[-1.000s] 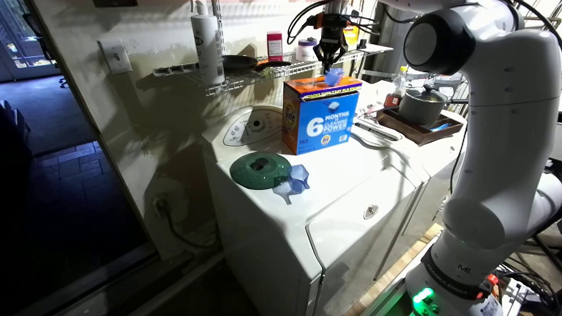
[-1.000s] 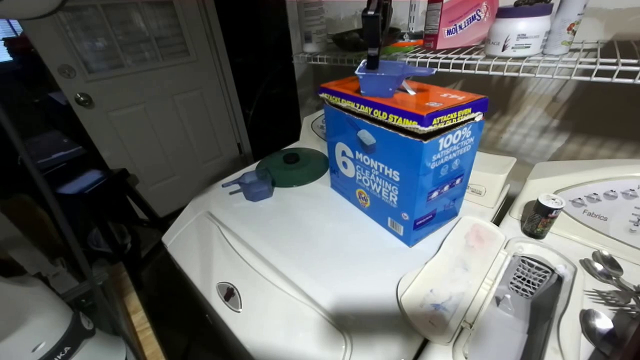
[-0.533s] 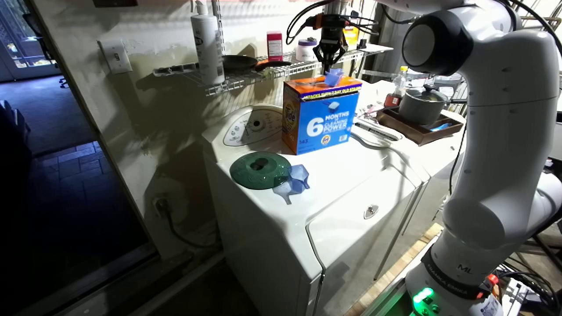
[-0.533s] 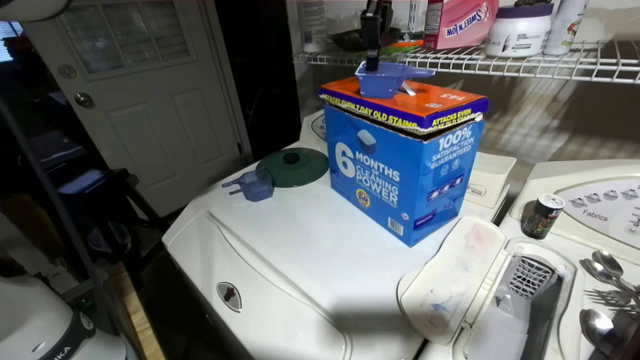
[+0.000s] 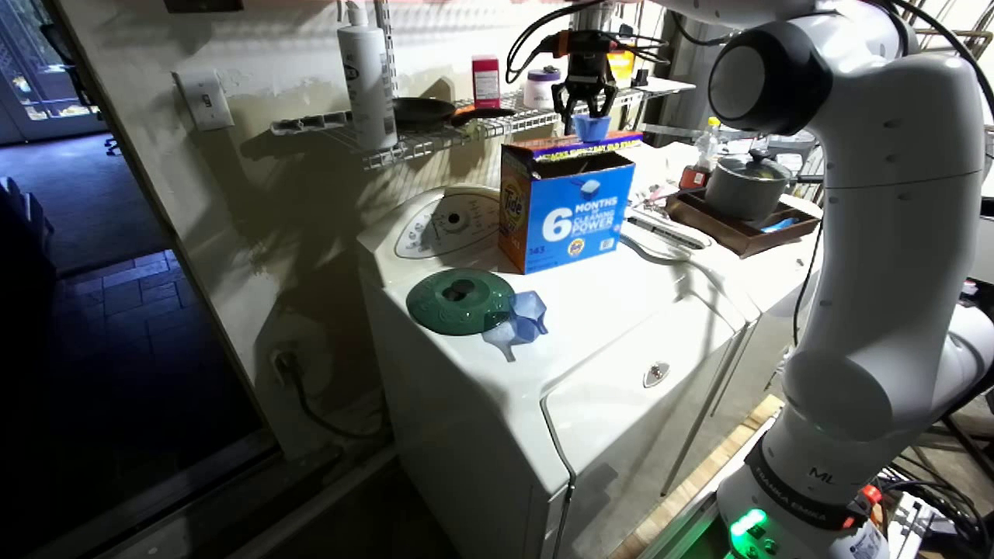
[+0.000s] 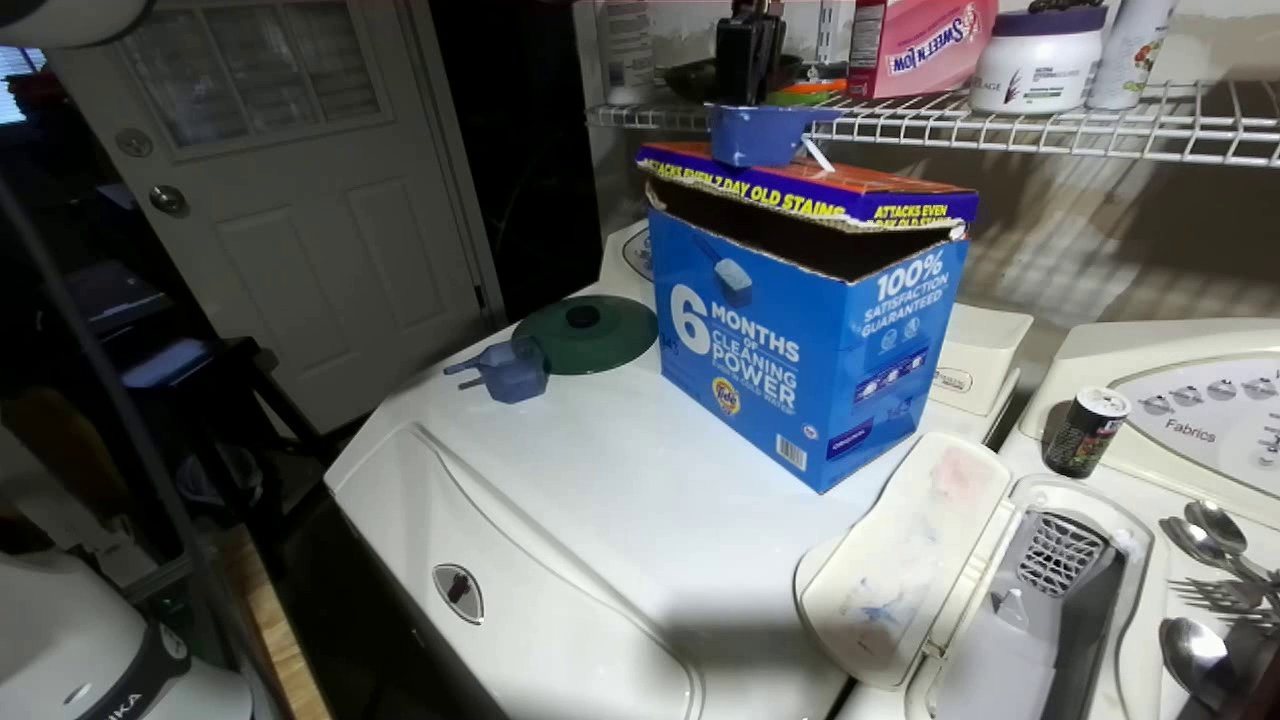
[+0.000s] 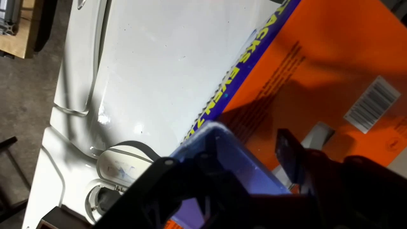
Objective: Close the lid of the blue box, then put the right blue object on the box
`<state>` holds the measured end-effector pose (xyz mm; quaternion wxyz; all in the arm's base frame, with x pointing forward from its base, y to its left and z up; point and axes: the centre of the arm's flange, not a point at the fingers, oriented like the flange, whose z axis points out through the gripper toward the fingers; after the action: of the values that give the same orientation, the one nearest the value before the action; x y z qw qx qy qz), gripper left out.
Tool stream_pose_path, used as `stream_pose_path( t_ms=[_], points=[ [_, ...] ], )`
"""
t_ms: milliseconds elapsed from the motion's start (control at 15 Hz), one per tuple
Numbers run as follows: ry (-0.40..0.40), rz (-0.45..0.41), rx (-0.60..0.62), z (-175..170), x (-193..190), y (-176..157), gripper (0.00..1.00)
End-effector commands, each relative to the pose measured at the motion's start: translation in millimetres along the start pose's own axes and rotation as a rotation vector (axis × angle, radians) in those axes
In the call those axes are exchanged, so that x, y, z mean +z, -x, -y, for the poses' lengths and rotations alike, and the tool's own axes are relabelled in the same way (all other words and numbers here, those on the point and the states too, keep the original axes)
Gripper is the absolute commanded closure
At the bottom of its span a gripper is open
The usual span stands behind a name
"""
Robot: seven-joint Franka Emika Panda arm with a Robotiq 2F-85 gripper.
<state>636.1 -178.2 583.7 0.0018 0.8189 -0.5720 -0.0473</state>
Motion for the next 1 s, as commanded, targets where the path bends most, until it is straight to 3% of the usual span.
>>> stream_pose_path(
  t_ms=[0,133,933],
  points=[
    [0.009,0.009,0.010,6,-7,5,0.16],
    [0.011,0.002,0.003,8,-8,9,0.01],
    [0.039,-0.047,-0.046,19,-17,22,0.00]
  ],
)
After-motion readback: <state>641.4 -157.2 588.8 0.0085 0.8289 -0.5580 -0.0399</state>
